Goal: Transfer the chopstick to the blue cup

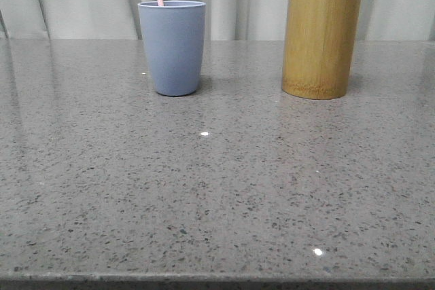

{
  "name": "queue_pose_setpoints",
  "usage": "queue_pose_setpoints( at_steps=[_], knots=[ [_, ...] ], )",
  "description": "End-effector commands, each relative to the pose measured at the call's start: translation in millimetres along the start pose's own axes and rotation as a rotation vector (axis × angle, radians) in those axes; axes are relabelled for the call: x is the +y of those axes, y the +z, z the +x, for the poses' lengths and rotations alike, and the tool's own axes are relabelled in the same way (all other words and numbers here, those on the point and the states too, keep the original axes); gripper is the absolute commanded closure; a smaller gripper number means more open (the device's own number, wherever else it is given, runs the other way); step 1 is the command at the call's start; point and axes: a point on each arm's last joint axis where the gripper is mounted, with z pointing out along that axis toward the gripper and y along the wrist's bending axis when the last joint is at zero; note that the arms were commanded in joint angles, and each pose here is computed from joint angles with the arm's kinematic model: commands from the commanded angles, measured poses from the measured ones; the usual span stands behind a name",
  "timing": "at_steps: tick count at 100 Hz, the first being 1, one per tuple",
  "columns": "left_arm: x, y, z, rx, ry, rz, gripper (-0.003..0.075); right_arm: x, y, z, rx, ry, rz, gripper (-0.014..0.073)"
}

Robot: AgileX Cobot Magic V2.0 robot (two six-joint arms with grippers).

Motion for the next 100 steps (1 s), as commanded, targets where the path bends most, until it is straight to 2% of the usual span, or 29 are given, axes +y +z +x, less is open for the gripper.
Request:
queue_pose_setpoints(
  at_steps=[1, 49, 61, 77, 88, 100],
  knots=[
    [-0.2, -2.2, -14.4, -0.103, -0.008, -0.001, 0.0739, 1.1, -2.2, -13.2, -0.089, -0.014, -0.006, 0.0700],
    [0.1, 0.1, -11.2, -0.093, -0.007, -0.003, 0.0739, 1.1, -2.2, -13.2, -0.089, -0.014, -0.006, 0.0700],
    [3.4, 2.7, -1.0, -0.095, 0.032, -0.039, 0.0739, 1.1, -2.2, -13.2, -0.089, -0.014, -0.006, 0.0700],
    [5.3, 2.5, 15.8, -0.177, 0.030, -0.063, 0.0739, 1.1, -2.2, -13.2, -0.089, -0.014, -0.006, 0.0700],
    [6.7, 5.7, 33.9, -0.248, 0.031, -0.074, 0.0739, 1.1, -2.2, -13.3, -0.090, -0.014, -0.006, 0.0700],
    [7.9, 10.8, 56.9, -0.267, 0.031, -0.077, 0.0739, 1.1, -2.2, -13.3, -0.090, -0.014, -0.006, 0.0700]
  ],
)
